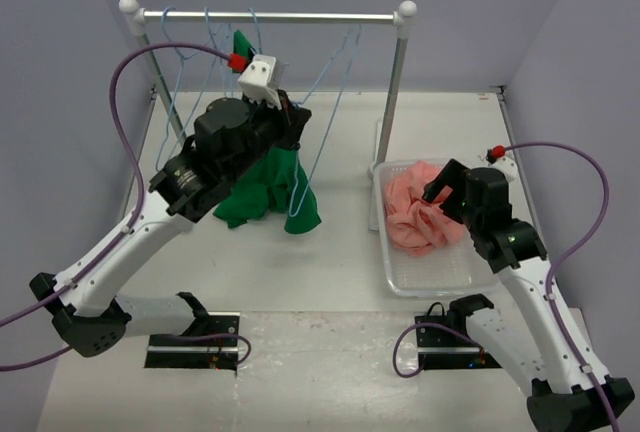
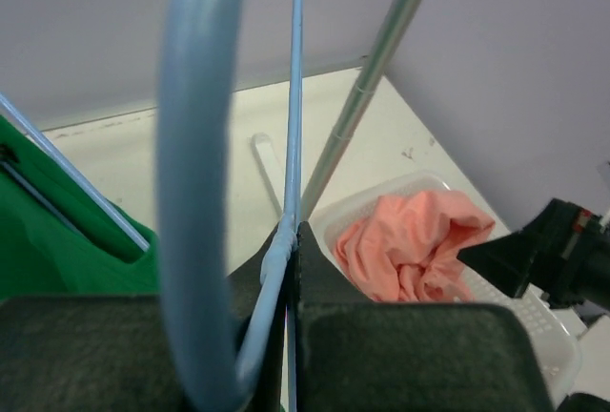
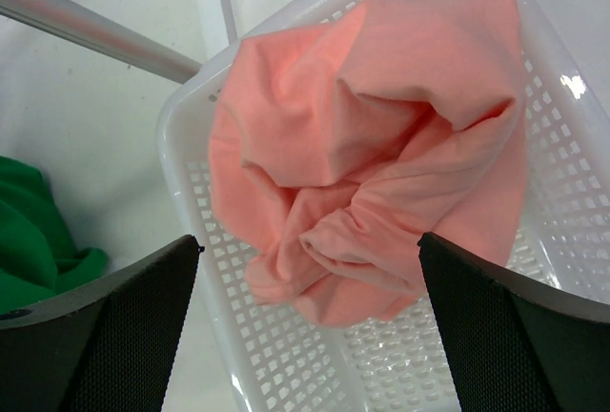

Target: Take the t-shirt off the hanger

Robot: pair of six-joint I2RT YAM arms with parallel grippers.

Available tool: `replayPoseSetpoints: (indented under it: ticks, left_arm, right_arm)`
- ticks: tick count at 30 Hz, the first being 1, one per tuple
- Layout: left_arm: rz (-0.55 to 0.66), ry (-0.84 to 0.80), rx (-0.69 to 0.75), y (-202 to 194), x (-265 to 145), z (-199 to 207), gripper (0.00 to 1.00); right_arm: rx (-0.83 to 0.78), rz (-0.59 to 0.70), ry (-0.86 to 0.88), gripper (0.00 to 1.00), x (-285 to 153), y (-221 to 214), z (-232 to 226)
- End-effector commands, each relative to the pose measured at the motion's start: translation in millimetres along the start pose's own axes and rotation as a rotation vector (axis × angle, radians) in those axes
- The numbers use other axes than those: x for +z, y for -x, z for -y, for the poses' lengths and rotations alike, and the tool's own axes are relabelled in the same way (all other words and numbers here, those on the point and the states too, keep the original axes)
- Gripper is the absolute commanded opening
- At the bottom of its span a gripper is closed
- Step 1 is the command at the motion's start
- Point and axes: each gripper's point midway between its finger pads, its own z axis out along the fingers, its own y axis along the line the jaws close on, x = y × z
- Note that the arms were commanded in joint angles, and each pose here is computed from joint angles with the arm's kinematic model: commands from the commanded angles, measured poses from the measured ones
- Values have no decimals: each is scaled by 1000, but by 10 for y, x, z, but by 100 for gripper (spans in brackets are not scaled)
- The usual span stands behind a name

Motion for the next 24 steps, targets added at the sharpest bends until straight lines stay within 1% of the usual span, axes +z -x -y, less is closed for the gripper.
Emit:
replayPoseSetpoints:
  ticks: [1, 2, 3, 4, 9, 14, 15, 16, 20, 24]
  left_arm:
    - [-23, 193, -2, 77, 134, -218, 0]
    - [-31, 220, -5, 87, 167, -240, 0]
    - [0, 255, -19, 252, 168, -255, 0]
    - [-45, 292, -2, 127, 276, -303, 0]
    - [-29, 329, 26, 253, 510, -285, 0]
    - [-9, 280, 46, 381, 741, -137, 0]
    - [-26, 263, 57, 322, 836, -99, 0]
    - [-9, 235, 51, 418, 846, -30, 0]
    - [-7, 212, 54, 418, 965, 67, 0]
    - [21, 158, 31, 523, 1052, 214, 0]
  right_arm:
    - [-22, 27, -35, 99, 3, 69, 56]
    - [-23, 26, -38, 99, 6, 66, 61]
    - [-23, 25, -44, 99, 16, 59, 76]
    - [-22, 27, -46, 99, 20, 63, 78]
    - [-31, 39, -70, 99, 34, 92, 113]
    - [-42, 31, -86, 99, 69, 80, 132]
    - [-43, 30, -87, 99, 76, 78, 131]
    - [-45, 27, -87, 99, 93, 74, 126]
    - [-54, 18, -83, 99, 124, 74, 97]
    - [-66, 11, -86, 99, 158, 66, 92]
